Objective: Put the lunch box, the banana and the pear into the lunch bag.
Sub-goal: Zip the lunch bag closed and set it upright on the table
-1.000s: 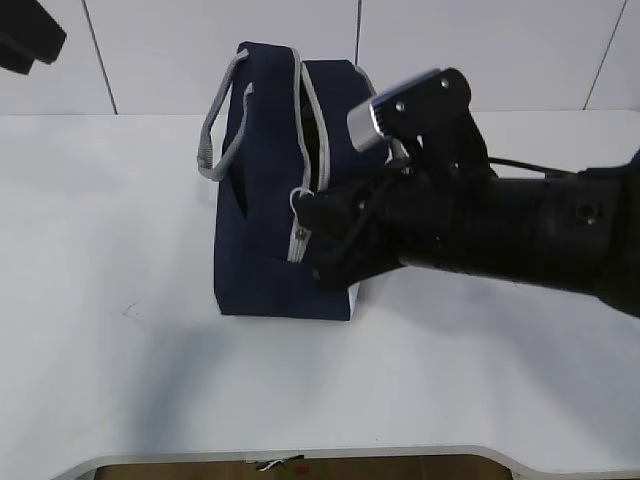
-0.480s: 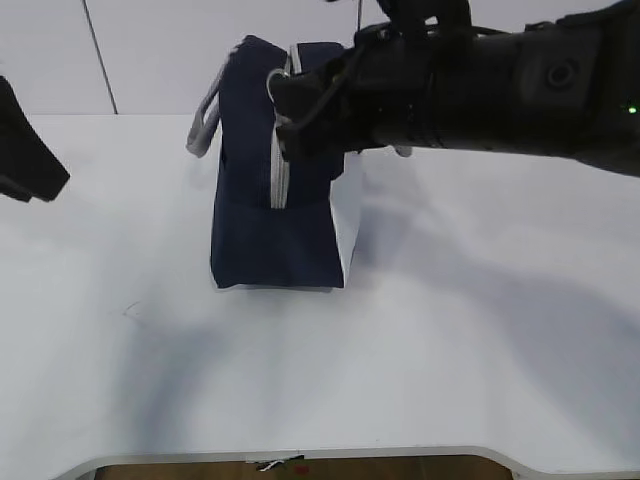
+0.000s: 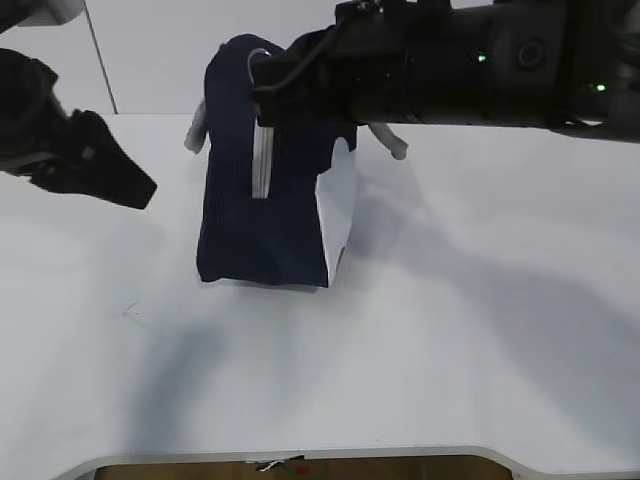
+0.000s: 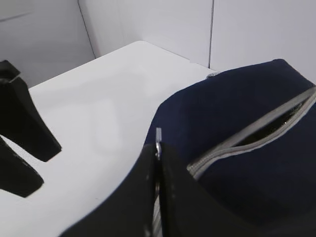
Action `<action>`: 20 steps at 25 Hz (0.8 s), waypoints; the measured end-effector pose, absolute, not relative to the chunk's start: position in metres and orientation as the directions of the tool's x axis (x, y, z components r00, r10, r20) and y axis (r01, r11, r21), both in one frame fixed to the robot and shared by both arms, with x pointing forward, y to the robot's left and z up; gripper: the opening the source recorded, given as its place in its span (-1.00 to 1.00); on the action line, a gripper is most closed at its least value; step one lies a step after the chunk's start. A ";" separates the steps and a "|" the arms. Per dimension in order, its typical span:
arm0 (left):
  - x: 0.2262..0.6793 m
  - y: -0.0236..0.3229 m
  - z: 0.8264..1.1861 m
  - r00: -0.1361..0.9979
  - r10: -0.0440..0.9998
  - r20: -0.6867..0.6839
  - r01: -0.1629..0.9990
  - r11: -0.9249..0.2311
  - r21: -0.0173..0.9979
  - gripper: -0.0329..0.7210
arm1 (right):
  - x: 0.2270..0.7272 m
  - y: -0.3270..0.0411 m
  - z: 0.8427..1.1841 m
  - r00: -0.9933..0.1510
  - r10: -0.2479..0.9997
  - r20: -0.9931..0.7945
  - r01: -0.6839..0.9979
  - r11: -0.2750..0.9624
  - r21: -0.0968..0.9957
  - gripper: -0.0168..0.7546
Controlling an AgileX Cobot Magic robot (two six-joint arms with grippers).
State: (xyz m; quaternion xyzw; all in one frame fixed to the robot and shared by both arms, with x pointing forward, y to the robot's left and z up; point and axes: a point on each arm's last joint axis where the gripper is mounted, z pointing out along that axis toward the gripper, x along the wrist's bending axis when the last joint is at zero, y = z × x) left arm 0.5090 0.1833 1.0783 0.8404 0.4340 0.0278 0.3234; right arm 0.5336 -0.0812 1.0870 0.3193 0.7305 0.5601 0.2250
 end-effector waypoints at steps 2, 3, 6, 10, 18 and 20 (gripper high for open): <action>0.514 0.174 1.074 0.636 0.734 -0.239 0.694 -0.407 0.593 0.17 | 0.533 -0.081 1.088 -0.698 0.716 0.030 0.215 0.170 0.962 -0.91; 0.517 0.170 1.071 0.638 0.731 -0.241 0.689 -0.402 0.604 0.18 | 0.533 -0.081 1.087 -0.700 0.714 0.030 0.216 0.171 0.961 -0.91; 0.524 0.159 1.061 0.650 0.721 -0.240 0.675 -0.404 0.617 0.20 | 0.533 -0.080 1.087 -0.706 0.707 0.032 0.218 0.173 0.961 -0.91; 0.529 0.148 1.050 0.666 0.707 -0.238 0.663 -0.414 0.624 0.20 | 0.532 -0.080 1.087 -0.712 0.701 0.036 0.220 0.175 0.960 -0.91; 0.541 0.139 1.035 0.672 0.696 -0.252 0.652 -0.395 0.647 -0.15 | 0.531 -0.079 1.087 -0.715 0.696 0.063 0.236 0.155 0.959 -0.91; 0.542 0.139 1.032 0.680 0.690 -0.248 0.649 -0.408 0.642 -0.45 | 0.531 -0.079 1.087 -0.715 0.696 0.068 0.239 0.152 0.959 -0.91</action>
